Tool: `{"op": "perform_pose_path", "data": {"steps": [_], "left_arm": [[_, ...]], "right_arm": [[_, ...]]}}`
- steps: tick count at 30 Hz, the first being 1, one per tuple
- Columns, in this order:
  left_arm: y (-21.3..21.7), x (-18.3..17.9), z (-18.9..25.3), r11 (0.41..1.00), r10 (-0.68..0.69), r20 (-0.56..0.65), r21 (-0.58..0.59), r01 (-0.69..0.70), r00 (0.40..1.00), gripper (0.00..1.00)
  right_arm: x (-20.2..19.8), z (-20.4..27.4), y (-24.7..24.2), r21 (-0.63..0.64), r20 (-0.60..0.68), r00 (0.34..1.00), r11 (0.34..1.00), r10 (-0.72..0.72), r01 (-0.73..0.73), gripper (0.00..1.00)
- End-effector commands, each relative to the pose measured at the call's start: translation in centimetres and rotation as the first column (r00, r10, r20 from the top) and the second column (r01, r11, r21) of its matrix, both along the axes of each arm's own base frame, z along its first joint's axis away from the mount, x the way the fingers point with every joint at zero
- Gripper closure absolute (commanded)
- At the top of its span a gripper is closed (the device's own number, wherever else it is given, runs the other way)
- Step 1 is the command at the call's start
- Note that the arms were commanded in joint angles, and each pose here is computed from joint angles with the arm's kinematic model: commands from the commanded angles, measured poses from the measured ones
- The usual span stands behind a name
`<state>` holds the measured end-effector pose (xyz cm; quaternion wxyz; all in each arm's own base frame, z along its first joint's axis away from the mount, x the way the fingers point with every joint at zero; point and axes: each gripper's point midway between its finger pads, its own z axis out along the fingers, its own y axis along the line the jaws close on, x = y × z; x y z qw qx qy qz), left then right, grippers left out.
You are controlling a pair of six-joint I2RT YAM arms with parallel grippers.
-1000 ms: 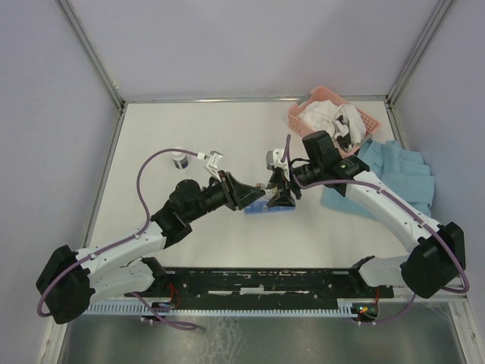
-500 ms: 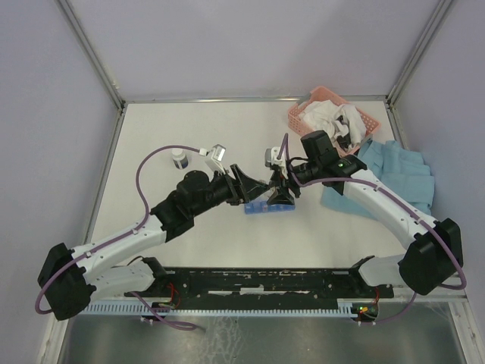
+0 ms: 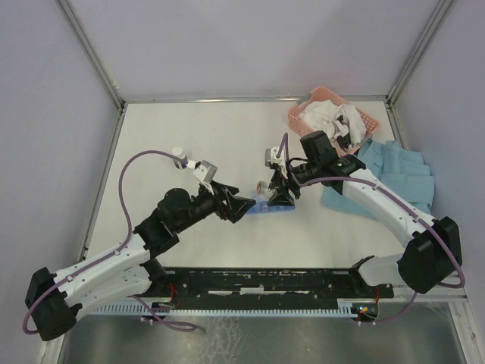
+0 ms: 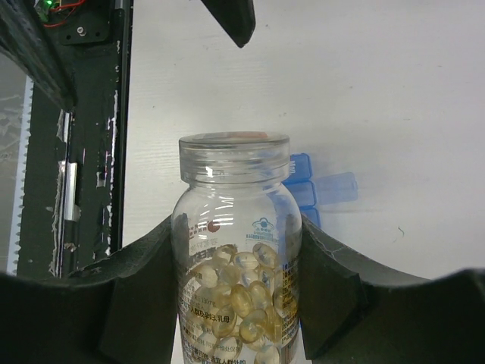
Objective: Sort the pills into containers
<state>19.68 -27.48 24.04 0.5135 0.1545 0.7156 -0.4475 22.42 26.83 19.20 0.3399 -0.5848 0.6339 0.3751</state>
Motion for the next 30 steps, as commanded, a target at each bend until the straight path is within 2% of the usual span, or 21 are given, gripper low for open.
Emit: {"op": "perform_pose_path", "data": {"steps": [1, 3, 8, 11, 16, 24, 30], "left_arm": [[0.0, -0.8, 2.1, 0.994, -0.105, 0.339, 0.065, 0.088, 0.935, 0.09], [-0.2, -1.4, 2.5, 0.99, -0.14, 0.426, 0.066, 0.123, 0.894, 0.09], [0.4, -1.0, 2.4, 0.995, -0.096, 0.618, 0.062, 0.073, 0.78, 0.02], [-0.2, -1.7, 3.1, 0.991, -0.134, 0.69, 0.076, 0.114, 0.711, 0.01], [-2.4, -3.0, 3.4, 0.951, -0.306, 0.692, 0.191, 0.243, 0.654, 0.01], [-2.9, -3.1, 4.0, 0.933, -0.357, 0.721, 0.254, 0.253, 0.594, 0.0], [-4.3, -2.3, 2.7, 0.901, -0.433, 0.693, 0.336, 0.274, 0.576, 0.09]], "right_arm": [[-0.3, 1.2, 0.3, 0.037, 0.007, 0.999, 0.999, 0.031, -0.031, 0.99], [-0.6, 1.3, 0.2, 0.041, 0.008, 0.999, 0.998, 0.043, -0.043, 0.99], [-1.4, 1.6, 0.1, 0.047, 0.021, 0.996, 0.995, 0.083, -0.084, 0.99], [-1.6, 1.6, -0.1, 0.044, 0.037, 0.994, 0.994, 0.1, -0.102, 0.99], [-2.2, 1.5, -0.1, 0.05, 0.045, 0.99, 0.989, 0.137, -0.139, 0.99], [-2.5, 1.1, -0.4, 0.039, 0.072, 0.983, 0.985, 0.166, -0.169, 0.99], [-2.6, 0.9, -0.5, 0.031, 0.076, 0.981, 0.983, 0.176, -0.179, 0.99]]}}
